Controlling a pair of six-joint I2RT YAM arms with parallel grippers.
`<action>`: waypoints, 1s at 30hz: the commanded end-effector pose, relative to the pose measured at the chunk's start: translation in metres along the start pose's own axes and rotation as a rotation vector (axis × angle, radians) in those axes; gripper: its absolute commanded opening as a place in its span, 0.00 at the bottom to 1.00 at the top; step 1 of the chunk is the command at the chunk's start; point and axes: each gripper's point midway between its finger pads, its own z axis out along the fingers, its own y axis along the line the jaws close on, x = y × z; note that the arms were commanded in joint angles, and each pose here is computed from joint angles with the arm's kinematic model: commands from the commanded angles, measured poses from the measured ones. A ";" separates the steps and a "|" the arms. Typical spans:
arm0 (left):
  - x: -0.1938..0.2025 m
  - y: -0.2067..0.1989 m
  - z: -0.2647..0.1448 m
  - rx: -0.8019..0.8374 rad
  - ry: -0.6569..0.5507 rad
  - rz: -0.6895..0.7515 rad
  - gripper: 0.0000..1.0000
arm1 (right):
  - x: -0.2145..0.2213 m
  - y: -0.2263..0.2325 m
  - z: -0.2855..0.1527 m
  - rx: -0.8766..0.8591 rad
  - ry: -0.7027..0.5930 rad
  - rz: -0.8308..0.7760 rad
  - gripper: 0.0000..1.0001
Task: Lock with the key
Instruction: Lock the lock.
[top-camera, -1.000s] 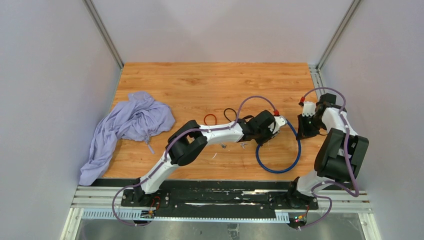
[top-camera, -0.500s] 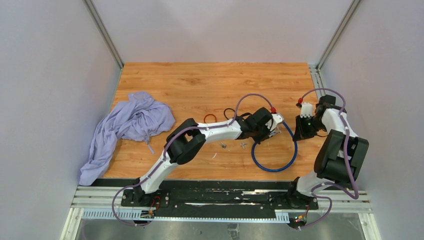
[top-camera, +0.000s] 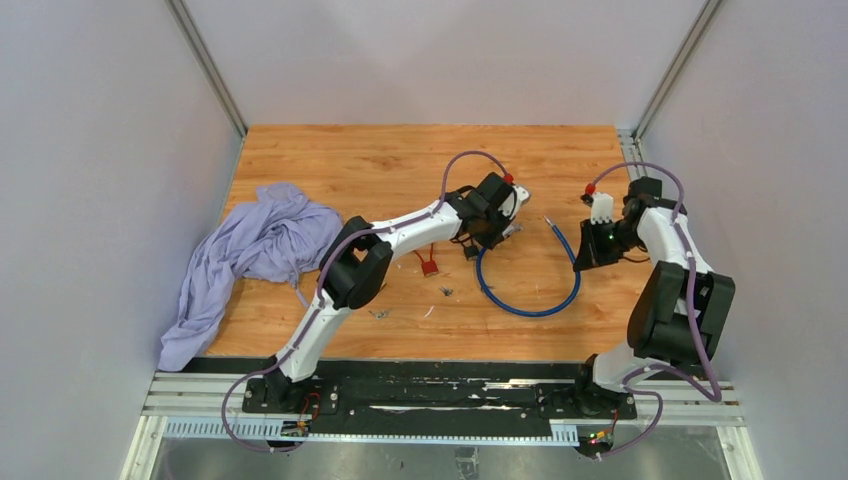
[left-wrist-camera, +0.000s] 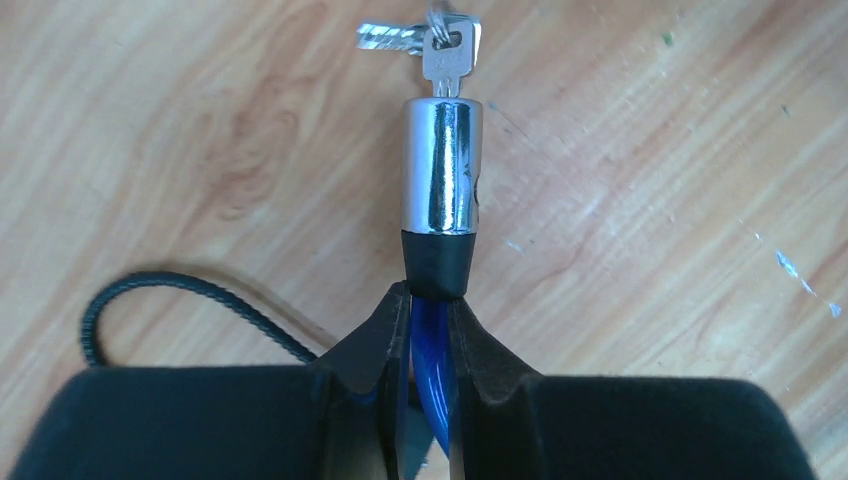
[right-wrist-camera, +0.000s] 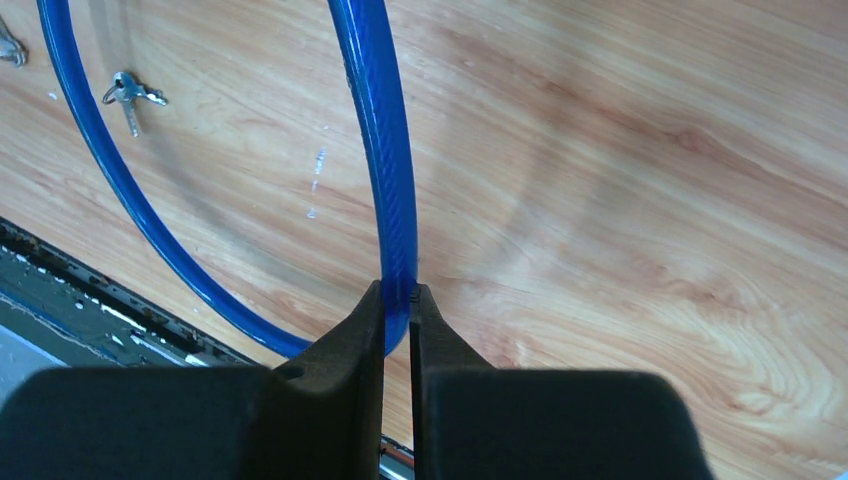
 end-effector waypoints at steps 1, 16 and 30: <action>-0.009 0.007 0.003 -0.025 -0.005 0.010 0.00 | 0.003 0.021 0.007 -0.057 0.054 -0.073 0.01; -0.014 0.011 0.018 -0.045 -0.011 0.000 0.00 | 0.014 0.045 0.051 -0.131 0.213 -0.051 0.01; -0.010 0.007 0.019 -0.020 -0.010 -0.012 0.00 | 0.015 0.044 0.065 -0.112 0.256 -0.005 0.01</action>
